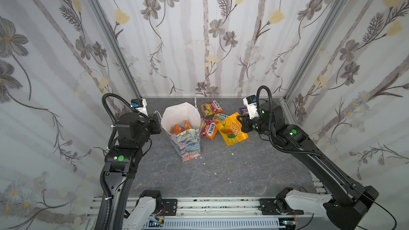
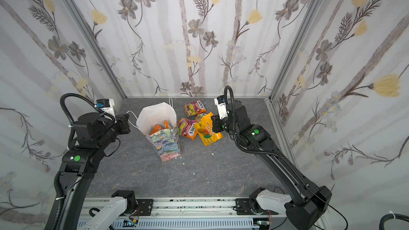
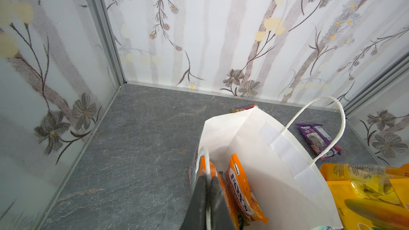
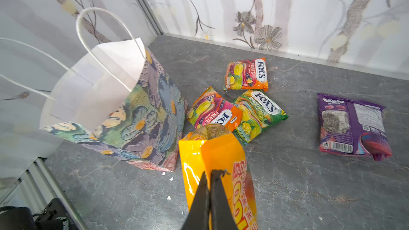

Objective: Place the snacks into the paper bag
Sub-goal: Pick up the snack from the middle-right of the table, then place the snack in the paper bag.

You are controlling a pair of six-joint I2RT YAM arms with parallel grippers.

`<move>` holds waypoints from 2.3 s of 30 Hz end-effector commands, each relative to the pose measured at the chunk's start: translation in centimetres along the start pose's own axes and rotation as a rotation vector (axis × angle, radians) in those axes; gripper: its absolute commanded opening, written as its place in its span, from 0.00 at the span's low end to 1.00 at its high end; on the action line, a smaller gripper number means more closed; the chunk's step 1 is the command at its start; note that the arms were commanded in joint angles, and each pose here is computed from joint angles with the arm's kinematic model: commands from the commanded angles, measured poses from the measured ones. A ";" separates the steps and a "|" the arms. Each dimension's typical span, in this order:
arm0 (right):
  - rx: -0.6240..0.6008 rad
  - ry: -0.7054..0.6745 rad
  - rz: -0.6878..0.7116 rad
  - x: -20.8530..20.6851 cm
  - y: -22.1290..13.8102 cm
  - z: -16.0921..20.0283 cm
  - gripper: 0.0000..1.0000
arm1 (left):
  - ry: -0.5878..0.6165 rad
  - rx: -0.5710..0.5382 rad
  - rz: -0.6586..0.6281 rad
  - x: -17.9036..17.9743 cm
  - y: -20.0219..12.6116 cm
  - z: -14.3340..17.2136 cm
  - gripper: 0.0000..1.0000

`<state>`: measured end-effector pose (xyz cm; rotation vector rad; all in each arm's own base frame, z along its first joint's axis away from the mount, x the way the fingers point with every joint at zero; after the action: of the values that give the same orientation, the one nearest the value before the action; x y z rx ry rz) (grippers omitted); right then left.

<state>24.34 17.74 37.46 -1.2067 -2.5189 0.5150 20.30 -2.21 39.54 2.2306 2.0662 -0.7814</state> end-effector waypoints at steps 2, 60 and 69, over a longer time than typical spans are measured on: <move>-0.151 -0.049 -0.081 1.3 -0.9 -3.6 0.00 | 0.009 -0.019 0.011 -0.2 -0.1 -0.4 0.07; -0.519 -0.169 -0.163 16.5 2.5 -18.0 0.00 | 0.006 -0.020 0.038 -0.3 -0.4 0.0 0.07; -0.474 -0.164 -0.080 17.6 5.5 -16.7 0.00 | 0.005 -0.016 0.042 -0.3 -0.3 0.0 0.07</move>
<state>24.09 38.16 49.60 -1.1362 -2.9367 0.2040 19.84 -2.42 39.47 2.2560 2.0317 -0.7821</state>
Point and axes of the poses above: each gripper's point midway between its finger pads, its own y axis out along the fingers, its own x axis along the line the jaws close on, z = x × y, the point moved 9 cm from there along -y, back along the fingers, and after that the axes turned 9 degrees about -y, right-handed, at the moved point
